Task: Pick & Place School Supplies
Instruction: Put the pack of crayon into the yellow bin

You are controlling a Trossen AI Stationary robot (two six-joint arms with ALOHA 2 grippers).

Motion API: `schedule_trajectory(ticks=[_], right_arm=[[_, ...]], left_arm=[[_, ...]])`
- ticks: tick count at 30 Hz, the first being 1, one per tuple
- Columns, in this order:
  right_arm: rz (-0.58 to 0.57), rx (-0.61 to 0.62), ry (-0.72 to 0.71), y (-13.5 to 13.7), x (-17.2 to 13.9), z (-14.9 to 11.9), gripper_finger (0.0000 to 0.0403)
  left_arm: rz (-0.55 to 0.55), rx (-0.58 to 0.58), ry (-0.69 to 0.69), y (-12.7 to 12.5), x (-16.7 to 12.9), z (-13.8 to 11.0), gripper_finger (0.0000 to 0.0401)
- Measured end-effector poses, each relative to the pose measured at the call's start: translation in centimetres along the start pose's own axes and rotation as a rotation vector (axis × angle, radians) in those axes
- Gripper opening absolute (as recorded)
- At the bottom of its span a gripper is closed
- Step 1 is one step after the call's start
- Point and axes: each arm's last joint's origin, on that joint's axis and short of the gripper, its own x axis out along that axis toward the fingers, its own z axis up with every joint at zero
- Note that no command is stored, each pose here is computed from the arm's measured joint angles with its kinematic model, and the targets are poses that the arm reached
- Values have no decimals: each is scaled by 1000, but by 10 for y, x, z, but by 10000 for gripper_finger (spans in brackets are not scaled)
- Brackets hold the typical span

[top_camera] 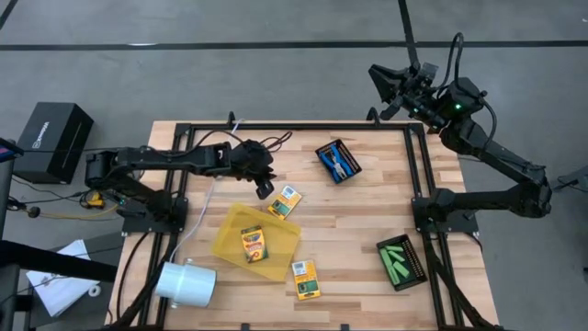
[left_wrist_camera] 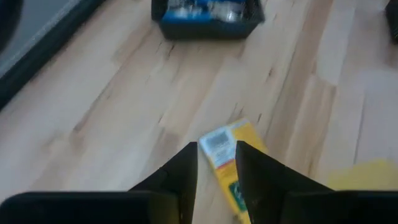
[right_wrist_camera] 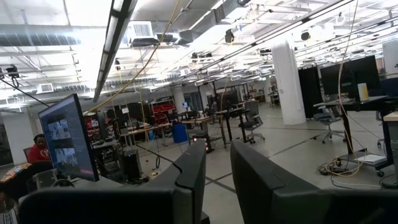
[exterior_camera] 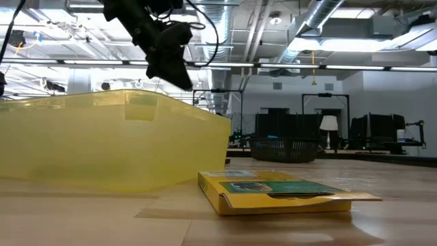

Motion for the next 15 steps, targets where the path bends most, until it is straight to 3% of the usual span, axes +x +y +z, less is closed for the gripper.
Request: schedule_trajectory(ticks=[6,10,15], right_arm=[[1,0,1,0,0,0,68],[3,0,5,0,0,-1,68],[7,1,11,0,0,-1,68]], left_arm=[[2,-20,114,16,12,-7,146],[-74,-116,189,21,26,-11,175],[-171,-119,275,13,46,-20,181]])
